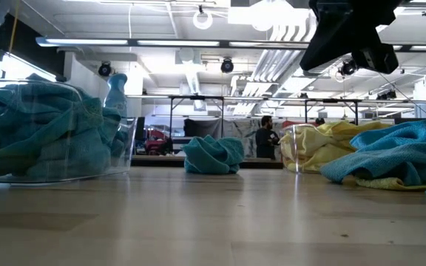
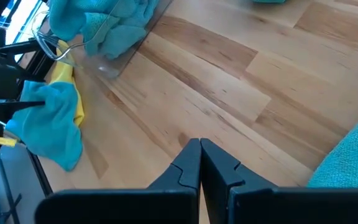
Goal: Sort microfiber towel by color & place in baskets
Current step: Put the blue microfiber cloth into the left transparent bin
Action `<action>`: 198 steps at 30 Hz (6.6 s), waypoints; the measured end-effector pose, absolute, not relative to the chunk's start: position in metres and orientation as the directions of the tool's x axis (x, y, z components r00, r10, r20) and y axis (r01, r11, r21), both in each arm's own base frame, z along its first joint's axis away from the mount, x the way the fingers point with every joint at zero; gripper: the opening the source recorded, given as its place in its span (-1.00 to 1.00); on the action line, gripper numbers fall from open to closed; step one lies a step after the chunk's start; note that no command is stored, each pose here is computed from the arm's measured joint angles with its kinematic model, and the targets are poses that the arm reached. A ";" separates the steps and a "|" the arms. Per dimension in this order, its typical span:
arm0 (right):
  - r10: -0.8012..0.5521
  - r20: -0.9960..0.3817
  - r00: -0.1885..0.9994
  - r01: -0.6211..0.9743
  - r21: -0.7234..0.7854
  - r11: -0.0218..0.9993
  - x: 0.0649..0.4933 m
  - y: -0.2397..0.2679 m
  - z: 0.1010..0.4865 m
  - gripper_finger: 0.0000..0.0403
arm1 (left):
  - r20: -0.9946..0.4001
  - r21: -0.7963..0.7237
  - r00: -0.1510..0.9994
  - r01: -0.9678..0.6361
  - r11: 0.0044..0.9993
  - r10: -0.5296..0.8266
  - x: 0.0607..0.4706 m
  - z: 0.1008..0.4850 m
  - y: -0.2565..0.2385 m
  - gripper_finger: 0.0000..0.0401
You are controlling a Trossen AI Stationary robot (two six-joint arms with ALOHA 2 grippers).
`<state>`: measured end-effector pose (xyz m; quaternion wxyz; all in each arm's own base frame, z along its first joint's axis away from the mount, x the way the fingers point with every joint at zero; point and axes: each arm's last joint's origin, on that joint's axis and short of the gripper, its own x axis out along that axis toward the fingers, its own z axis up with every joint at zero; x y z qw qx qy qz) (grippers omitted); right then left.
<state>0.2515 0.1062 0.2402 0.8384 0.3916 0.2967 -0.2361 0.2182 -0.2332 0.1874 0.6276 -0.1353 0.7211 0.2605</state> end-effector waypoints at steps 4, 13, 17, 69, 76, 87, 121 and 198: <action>-0.173 -0.680 0.712 0.631 0.513 0.582 0.251 0.106 0.240 -1.00 | -0.975 0.193 -0.190 -0.477 0.857 0.113 0.221 0.178 -0.238 -0.17; -0.193 -0.676 0.711 0.637 0.505 0.582 0.251 0.105 0.240 -1.00 | -0.985 0.142 -0.154 -0.505 0.851 0.073 0.215 0.196 -0.236 -0.94; -0.196 -0.678 0.708 0.641 0.500 0.583 0.251 0.105 0.240 -1.00 | -0.996 0.061 -0.090 -0.531 0.845 0.015 0.205 0.224 -0.231 -0.99; -0.009 -0.656 0.755 0.398 0.448 0.801 0.266 0.003 0.191 -1.00 | -0.871 -0.098 0.406 -0.695 0.712 0.277 0.190 0.404 -0.044 -1.00; 0.002 -0.656 0.755 0.383 0.442 0.811 0.266 -0.001 0.191 -1.00 | -0.920 0.023 0.241 -0.751 0.659 0.308 0.215 0.368 -0.027 -1.00; 0.003 -0.656 0.755 0.380 0.441 0.813 0.266 0.000 0.191 -1.00 | -0.928 0.196 0.120 -0.648 0.736 0.353 0.240 0.285 -0.001 -1.00; 0.009 -0.661 0.751 0.374 0.436 0.819 0.266 0.000 0.190 -1.00 | -0.951 0.090 0.226 -0.455 0.886 0.213 0.229 0.168 0.009 -0.94; -0.191 -0.971 0.146 0.866 0.032 0.500 0.228 0.018 0.288 -1.00 | -0.712 -0.046 0.691 -0.220 0.974 0.123 0.174 0.306 -0.028 -0.60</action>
